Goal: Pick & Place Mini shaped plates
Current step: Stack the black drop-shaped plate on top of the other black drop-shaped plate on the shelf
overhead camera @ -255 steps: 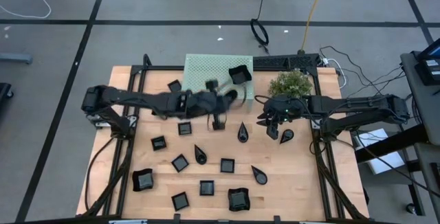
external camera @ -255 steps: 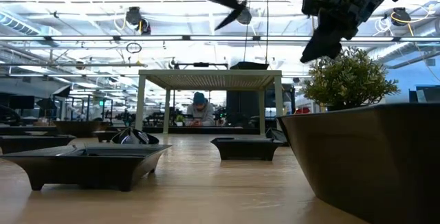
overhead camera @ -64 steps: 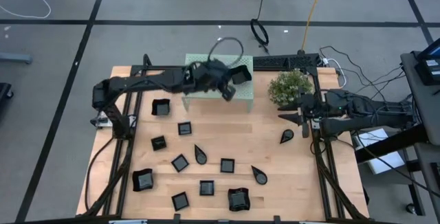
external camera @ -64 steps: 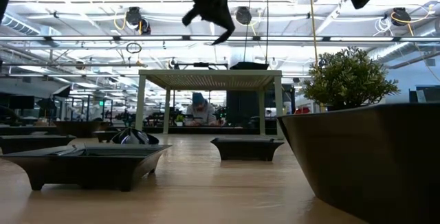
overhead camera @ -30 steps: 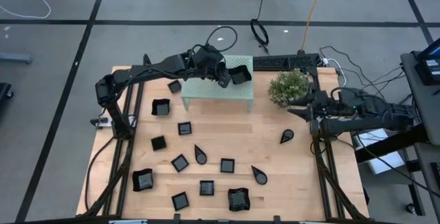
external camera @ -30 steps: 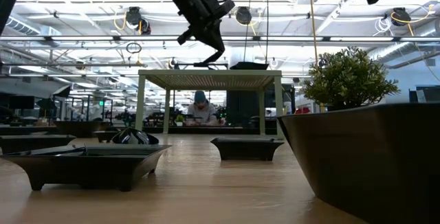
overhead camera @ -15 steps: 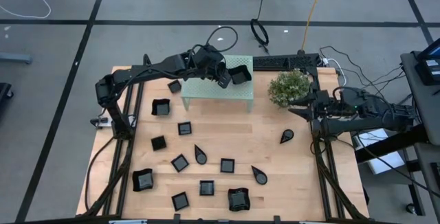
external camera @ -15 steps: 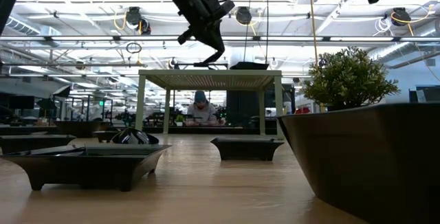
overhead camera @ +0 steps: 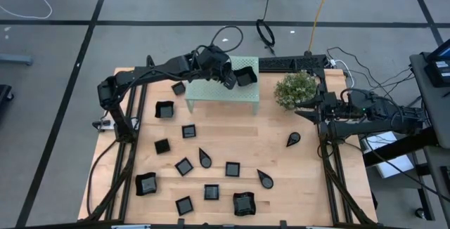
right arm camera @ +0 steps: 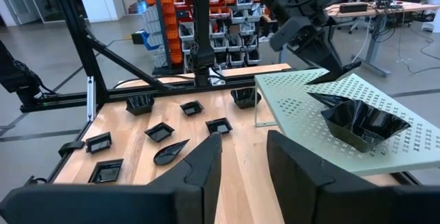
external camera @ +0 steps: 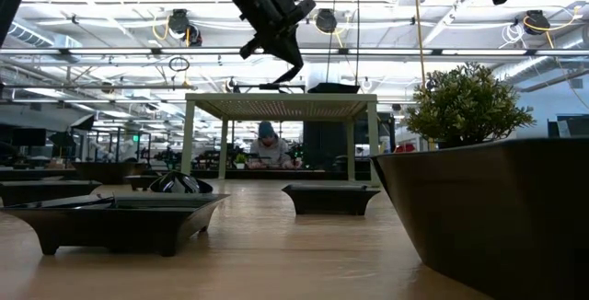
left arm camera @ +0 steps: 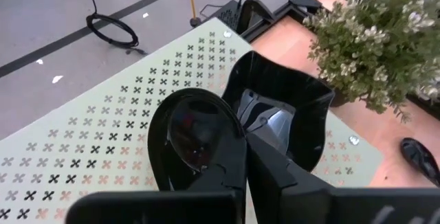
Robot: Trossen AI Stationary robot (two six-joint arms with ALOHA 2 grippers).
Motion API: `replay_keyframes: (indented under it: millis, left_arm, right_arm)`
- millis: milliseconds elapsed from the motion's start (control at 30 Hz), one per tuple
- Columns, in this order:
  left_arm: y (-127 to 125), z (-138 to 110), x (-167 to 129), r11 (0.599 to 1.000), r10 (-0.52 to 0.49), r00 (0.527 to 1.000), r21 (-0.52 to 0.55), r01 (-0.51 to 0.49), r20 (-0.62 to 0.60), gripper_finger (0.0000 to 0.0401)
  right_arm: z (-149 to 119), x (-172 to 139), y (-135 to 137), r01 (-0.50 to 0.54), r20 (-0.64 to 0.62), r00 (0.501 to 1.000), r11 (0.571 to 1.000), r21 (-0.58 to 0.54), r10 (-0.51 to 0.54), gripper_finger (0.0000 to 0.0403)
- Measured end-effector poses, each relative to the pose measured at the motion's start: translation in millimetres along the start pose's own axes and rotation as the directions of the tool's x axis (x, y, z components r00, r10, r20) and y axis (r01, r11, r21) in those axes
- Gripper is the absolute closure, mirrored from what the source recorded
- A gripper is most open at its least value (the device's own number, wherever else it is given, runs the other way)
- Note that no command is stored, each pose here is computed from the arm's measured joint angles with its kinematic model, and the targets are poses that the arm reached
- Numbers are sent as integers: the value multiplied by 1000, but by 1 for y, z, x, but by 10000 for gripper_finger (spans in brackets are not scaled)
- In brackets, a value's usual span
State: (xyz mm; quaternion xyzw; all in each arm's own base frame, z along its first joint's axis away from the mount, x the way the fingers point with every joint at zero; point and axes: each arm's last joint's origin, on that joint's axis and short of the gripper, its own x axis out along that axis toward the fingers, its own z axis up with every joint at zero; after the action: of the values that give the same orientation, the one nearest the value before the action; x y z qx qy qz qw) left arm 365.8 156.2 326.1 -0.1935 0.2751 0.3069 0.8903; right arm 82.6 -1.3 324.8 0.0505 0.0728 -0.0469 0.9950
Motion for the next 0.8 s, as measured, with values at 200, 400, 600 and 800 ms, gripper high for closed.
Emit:
replay_keyframes:
  millis: [200, 400, 600, 800]
  left_arm:
    - [0, 0, 0, 1000, 0, 1000, -18, 0, 0, 396]
    - [-1, -7, 14, 1000, 11, 999, -22, -12, -38, 381]
    - [-2, -14, 28, 1000, -4, 997, -17, 3, -74, 346]
    - [1, -6, 18, 1000, -10, 999, -28, 10, -33, 328]
  right_arm:
    - [0, 0, 0, 0, 0, 1000, 1000, 0, 0, 298]
    - [0, 0, 0, 0, 0, 1000, 1000, 0, 0, 298]
    - [0, 0, 0, 0, -2, 1000, 1000, 31, 0, 298]
    - [0, 0, 0, -3, -2, 1000, 998, 59, 3, 298]
